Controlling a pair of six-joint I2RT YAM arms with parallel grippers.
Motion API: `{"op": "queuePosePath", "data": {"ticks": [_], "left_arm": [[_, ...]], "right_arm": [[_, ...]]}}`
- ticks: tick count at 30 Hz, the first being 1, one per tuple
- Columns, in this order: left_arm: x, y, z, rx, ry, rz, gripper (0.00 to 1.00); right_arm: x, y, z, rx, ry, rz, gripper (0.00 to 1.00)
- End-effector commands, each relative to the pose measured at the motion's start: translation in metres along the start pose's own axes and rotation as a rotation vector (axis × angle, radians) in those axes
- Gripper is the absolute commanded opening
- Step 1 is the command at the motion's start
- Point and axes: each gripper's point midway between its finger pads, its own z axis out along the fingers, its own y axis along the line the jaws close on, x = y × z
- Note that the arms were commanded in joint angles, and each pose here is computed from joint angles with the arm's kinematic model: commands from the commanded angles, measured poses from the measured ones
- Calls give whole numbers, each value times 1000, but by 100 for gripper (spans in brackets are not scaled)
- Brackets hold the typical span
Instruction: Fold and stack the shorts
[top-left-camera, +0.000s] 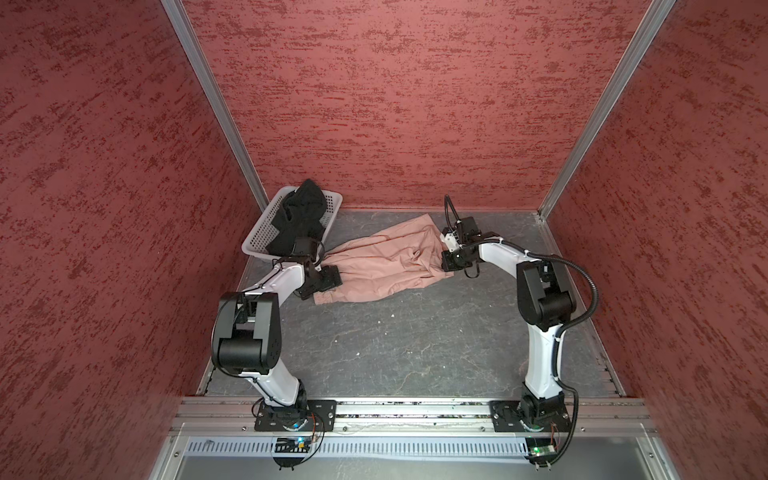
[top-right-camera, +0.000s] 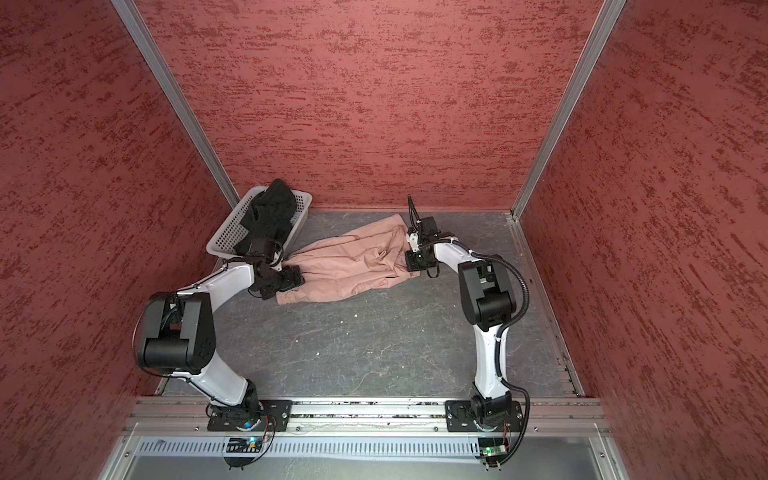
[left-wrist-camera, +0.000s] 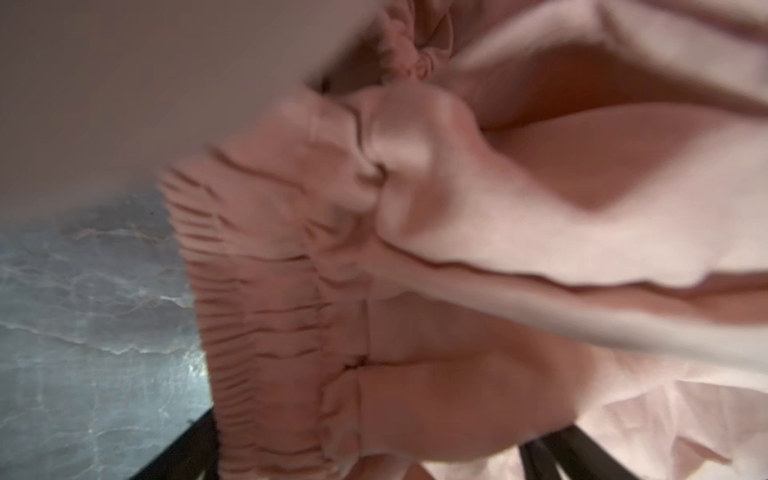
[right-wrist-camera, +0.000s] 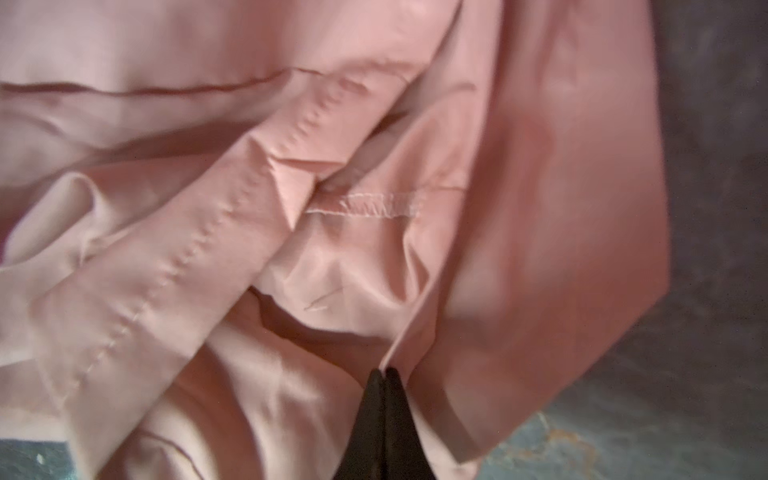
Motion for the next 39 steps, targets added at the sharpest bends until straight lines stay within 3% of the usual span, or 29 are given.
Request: {"op": "queuePosePath", "data": {"ticks": [1,9,12,13,14,15,16,19,22,26,30,36,39], "left_arm": [[6,-8,2,-12,34,56,90],[60,-6,-9,-32,159,4,91],[88,-3,-18,-26,204,-41,92],[95,-2,-22,-28,212,-51,92],[100,-1,-26,-30,215,-56,93],[102,0,-31,-30,209,-55,95],[101,-1,-35,-28,200,-47,99],[79,-10,-50,-18,130,13,99],[48,-31,-66,23,52,74,99],[18,-73,-76,148,-11,154,99],[12,-101,-65,193,-10,221,99],[28,-108,-31,207,54,218,99],[39,-103,-16,192,90,214,99]], "right_arm": [[7,-15,-21,50,-8,55,0],[114,-31,-60,138,260,266,0],[149,-31,-85,162,298,367,0],[154,-28,-93,157,297,385,9],[157,-28,-104,168,286,399,33],[157,-30,-115,195,271,404,48],[154,-31,-125,217,248,405,52],[132,-30,-150,239,154,389,64],[109,-24,-162,209,66,364,64],[77,22,-152,-48,-58,346,64],[82,64,-124,-210,-21,369,71],[117,49,-107,-113,37,446,71],[117,48,-103,-131,4,457,73]]}}
